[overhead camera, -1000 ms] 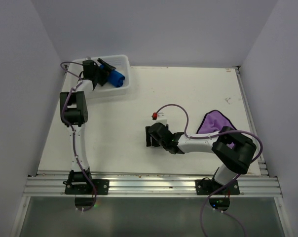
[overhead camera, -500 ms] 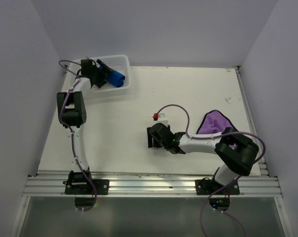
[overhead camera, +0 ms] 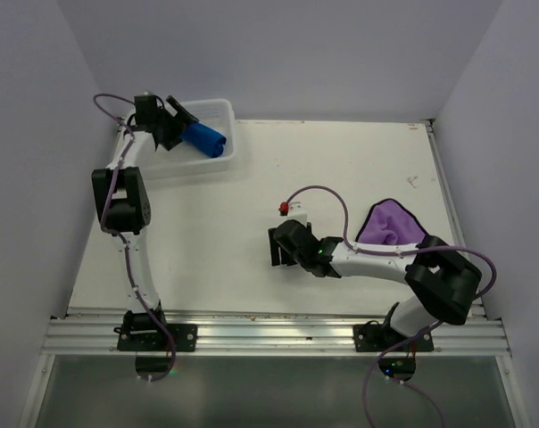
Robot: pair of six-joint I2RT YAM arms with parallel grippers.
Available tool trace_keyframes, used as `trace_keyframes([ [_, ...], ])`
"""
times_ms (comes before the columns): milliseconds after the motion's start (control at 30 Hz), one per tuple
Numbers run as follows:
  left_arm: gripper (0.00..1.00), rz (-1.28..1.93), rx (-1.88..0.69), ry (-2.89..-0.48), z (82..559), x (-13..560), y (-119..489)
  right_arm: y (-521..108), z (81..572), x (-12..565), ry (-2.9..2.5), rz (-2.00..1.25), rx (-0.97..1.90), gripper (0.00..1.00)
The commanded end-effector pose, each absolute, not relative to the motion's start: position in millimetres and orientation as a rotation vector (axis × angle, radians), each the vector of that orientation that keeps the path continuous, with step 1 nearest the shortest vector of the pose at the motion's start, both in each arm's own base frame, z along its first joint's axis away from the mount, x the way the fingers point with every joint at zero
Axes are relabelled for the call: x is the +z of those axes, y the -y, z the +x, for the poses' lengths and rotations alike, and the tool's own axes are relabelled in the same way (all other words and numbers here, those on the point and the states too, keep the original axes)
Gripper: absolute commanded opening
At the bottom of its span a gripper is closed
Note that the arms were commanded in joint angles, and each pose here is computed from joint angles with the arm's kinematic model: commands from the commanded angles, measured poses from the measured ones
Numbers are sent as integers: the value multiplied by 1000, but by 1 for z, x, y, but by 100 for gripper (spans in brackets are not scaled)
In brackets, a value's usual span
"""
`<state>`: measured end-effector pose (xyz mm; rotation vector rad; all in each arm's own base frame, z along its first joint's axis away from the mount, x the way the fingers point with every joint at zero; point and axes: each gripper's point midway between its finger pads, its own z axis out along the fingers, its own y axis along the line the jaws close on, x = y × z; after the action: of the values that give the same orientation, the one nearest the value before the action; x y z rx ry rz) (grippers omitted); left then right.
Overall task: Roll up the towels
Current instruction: Place the rolled towel into the container, then move the towel to the center of the board
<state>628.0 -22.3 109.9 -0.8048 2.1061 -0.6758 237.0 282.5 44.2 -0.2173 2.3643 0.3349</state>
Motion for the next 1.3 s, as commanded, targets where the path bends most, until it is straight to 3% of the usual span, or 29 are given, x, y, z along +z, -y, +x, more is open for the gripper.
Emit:
trace_keyframes([
  [0,100,-699,-627,-2016,624,184,7,-288,252,80,-2287,-220,341,70],
  [233,100,-493,-562,-1991,588,246,22,-271,272,125,-2192,-221,207,70],
  [367,100,-302,-454,-1943,540,301,58,-241,294,166,-2146,-139,98,66],
  [500,100,-207,-441,-1912,479,320,84,-189,302,172,-2165,19,-68,57],
  [633,100,-167,-508,-1868,417,307,98,-132,293,170,-2175,128,-224,50],
  [767,99,-82,-571,-1950,371,256,119,-101,280,155,-2230,155,-321,49],
  [900,100,-40,-548,-2036,353,220,121,-83,260,127,-2308,176,-421,48],
  [1267,100,42,-667,-2028,342,230,148,-72,257,60,-2484,203,-553,46],
])
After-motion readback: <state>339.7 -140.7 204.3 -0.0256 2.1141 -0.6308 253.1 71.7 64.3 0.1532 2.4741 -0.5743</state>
